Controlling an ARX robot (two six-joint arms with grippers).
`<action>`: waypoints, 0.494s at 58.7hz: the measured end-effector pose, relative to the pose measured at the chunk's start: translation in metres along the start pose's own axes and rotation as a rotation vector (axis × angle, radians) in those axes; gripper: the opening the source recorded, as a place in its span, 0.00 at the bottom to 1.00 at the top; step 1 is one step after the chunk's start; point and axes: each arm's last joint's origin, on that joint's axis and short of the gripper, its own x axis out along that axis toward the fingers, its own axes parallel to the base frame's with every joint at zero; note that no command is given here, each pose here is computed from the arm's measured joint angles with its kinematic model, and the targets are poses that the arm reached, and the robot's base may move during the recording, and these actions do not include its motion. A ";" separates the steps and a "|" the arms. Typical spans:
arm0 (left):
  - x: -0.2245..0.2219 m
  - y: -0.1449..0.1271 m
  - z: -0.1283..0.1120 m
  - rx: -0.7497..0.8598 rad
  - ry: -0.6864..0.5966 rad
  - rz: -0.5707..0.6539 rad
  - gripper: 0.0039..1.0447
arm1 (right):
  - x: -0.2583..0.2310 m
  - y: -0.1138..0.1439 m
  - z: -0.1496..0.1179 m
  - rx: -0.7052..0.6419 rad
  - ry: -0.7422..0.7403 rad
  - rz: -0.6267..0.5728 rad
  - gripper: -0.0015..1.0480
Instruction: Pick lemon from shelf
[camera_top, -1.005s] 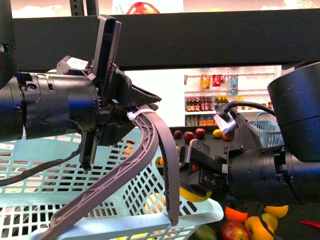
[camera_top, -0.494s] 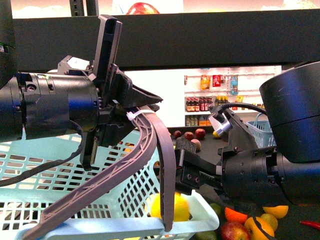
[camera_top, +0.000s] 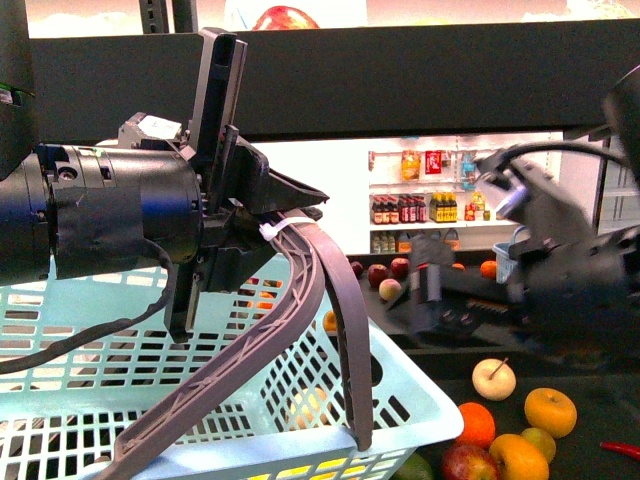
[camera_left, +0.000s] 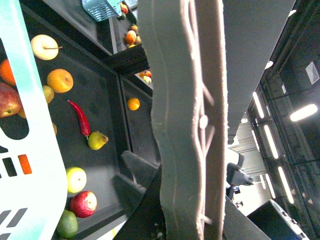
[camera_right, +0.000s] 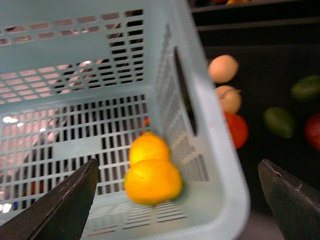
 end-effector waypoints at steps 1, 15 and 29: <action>0.000 0.000 0.000 0.000 0.000 0.000 0.08 | -0.005 -0.003 0.002 -0.007 -0.013 -0.009 0.93; 0.000 0.000 0.000 0.004 -0.006 0.003 0.08 | -0.077 -0.028 0.004 -0.068 -0.119 -0.140 0.93; 0.000 0.000 0.000 0.001 -0.003 0.002 0.08 | -0.150 -0.030 -0.029 -0.087 -0.226 -0.247 0.93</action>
